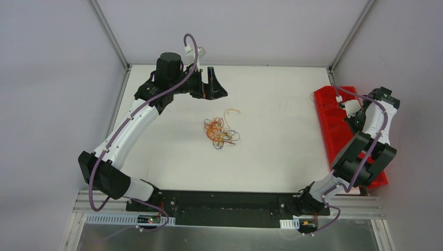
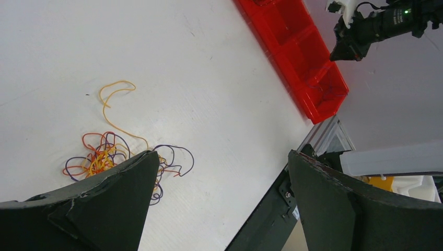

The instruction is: Untangle the cables

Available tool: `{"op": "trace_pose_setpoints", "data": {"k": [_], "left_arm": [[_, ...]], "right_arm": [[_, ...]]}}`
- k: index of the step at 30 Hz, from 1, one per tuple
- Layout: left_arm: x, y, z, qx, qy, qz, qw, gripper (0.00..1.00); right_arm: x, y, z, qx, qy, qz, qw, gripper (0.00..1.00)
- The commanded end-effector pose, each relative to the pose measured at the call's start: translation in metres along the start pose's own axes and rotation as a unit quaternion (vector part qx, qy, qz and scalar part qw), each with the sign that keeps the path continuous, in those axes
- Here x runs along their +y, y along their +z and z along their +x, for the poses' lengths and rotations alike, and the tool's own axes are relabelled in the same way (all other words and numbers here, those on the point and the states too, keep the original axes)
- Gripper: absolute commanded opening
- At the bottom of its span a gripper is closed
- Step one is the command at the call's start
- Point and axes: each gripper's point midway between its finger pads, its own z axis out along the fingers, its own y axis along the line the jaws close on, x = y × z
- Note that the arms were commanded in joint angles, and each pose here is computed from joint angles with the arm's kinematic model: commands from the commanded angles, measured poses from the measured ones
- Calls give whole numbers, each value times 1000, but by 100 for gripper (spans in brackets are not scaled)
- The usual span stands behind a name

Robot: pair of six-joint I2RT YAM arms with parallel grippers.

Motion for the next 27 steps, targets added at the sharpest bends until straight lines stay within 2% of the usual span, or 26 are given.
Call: {"op": "trace_pose_setpoints", "data": {"k": [1,2,4,8,11,14,22,24,27], "left_arm": [[-3,-5,-7,-13,-2,6,1000,99],[-3,-5,-6,-12,-2,6,1000,99],[-3,-5,-6,-13,-2,6,1000,99],[-4,-6,-7,-13,0,8,1000,99],[-5,-6,-7,-13,0,10,1000,99],[-4,-6,-6,-11,-3,9,1000,99],[-3,-4,-6,-11,-4,7,1000,99],[-3,-4,-6,-11,-4,8,1000,99],[-3,-4,-6,-10,-3,8,1000,99]], "right_arm": [[27,-30,5,-10,11,-44,999,5],[36,-31,4,-6,17,-56,998,17],[54,-31,3,-5,18,-70,997,33],[71,-20,2,-6,-25,-38,999,40],[68,-8,0,3,-50,-11,999,51],[63,0,-4,14,-68,2,998,54],[51,23,-5,49,-117,15,992,52],[50,26,-7,50,-120,15,991,56],[52,26,-10,54,-119,9,991,67]]}}
